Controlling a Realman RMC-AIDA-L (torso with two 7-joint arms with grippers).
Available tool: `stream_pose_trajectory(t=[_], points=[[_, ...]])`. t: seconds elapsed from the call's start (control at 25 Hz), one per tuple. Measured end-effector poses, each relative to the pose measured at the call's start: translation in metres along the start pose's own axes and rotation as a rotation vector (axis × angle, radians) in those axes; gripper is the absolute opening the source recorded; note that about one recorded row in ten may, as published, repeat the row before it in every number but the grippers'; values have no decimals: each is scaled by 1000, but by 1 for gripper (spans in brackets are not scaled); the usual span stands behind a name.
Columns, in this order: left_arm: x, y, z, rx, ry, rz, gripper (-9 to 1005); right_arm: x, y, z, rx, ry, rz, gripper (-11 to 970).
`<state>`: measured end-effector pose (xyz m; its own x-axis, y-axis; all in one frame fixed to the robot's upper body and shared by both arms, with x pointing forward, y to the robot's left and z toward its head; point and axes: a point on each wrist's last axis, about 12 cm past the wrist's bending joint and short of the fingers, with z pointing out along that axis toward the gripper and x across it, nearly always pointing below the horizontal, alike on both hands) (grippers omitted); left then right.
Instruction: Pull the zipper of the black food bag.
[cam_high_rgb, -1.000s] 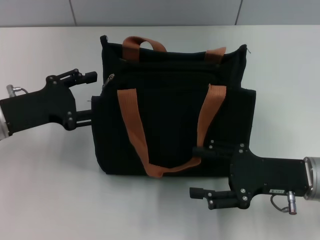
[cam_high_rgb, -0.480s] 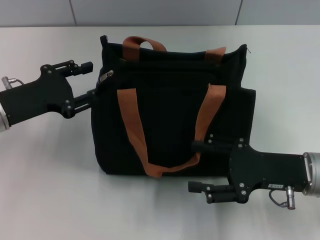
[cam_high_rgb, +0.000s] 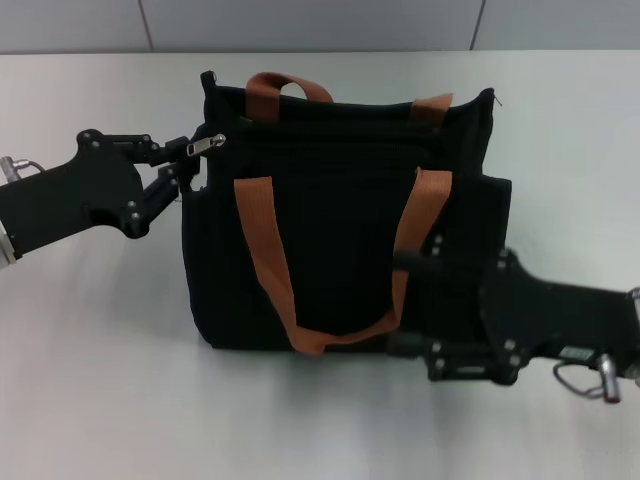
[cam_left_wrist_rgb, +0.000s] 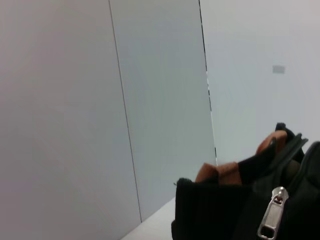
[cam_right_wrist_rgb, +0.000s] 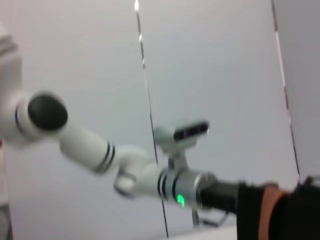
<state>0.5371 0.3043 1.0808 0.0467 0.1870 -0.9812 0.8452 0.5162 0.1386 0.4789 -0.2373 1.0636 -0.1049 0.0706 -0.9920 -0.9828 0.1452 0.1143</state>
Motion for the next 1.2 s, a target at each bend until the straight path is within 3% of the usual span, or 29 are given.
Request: stream_pose_trajectory(t=[0.12,0.4,0.56,0.8,1.2], points=[[-2,-1,-1,3,-19,3,107,-11,-4,2,-2,-68,69,811],[-8,-6,-4,21,-85,21,37,-39,-29,15,-5,-165,286,810],[-9,-8,-4,29,-98,28,17,-49,-40,24,-17,-150,357,810],[-10,-9,-3,28,-100,45,17,-75,-67,51,-37,-51,568,809],[-10,-9,-10,-4,-125,67,18,-111,-89,91,-48,175,765,809]])
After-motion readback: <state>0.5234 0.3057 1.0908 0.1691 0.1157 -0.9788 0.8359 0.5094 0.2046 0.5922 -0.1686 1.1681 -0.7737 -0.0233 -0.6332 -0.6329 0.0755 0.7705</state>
